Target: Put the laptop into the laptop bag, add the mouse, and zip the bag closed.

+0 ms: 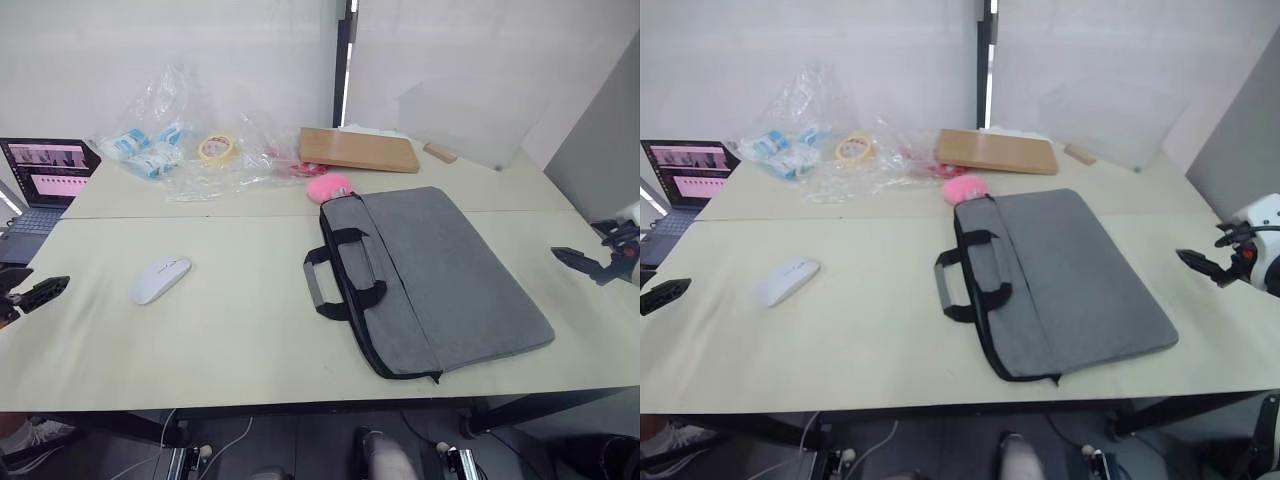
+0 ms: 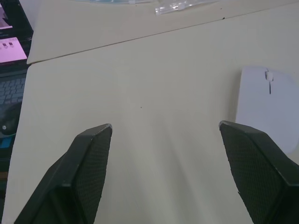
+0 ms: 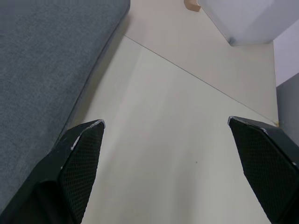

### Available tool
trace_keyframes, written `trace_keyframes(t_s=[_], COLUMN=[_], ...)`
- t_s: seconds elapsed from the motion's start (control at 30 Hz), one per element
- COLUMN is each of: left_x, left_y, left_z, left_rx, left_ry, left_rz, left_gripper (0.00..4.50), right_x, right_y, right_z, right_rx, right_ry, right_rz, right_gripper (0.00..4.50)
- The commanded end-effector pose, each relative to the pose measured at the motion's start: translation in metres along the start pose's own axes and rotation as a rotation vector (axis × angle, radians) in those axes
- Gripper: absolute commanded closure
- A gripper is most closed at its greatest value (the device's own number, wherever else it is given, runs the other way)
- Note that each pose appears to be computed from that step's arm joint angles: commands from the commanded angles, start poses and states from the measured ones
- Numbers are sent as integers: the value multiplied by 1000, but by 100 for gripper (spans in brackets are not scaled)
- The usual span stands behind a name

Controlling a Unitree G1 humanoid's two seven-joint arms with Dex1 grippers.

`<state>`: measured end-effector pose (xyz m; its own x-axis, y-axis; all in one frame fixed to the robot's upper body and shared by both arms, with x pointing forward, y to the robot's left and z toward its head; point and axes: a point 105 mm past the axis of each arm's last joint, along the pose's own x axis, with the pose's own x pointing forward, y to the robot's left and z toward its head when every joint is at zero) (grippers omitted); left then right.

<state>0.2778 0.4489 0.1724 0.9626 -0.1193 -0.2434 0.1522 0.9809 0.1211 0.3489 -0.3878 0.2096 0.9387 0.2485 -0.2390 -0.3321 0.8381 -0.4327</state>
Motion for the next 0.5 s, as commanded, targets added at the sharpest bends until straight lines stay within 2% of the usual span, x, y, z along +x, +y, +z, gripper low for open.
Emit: trace_keyframes(t_s=[0.03, 0.13, 0.2, 0.33, 0.43, 0.5], left_x=[-10, -11, -11, -14, -20, -24], left_y=[5, 3, 1, 1, -1, -5], left_z=[17, 10, 2, -11, -21, -21], left_rx=[1, -18, -61, -79, -64, -32], left_ry=[-90, -95, -94, -96, -66, -77], left_rz=[31, 48, 66, 162, 252, 278], left_gripper=[65, 65, 65, 65, 65, 65], right_x=[15, 26, 29, 15, -2, -7], right_y=[16, 54, 94, 165, 200, 209], right_z=[61, 102, 127, 160, 176, 183], right_rx=[-27, 11, 16, 21, 22, 27], right_ry=[-246, -392, -454, -538, -598, -625], right_rz=[92, 286, 454, 746, 929, 965], right_gripper=[5, 5, 5, 5, 5, 5])
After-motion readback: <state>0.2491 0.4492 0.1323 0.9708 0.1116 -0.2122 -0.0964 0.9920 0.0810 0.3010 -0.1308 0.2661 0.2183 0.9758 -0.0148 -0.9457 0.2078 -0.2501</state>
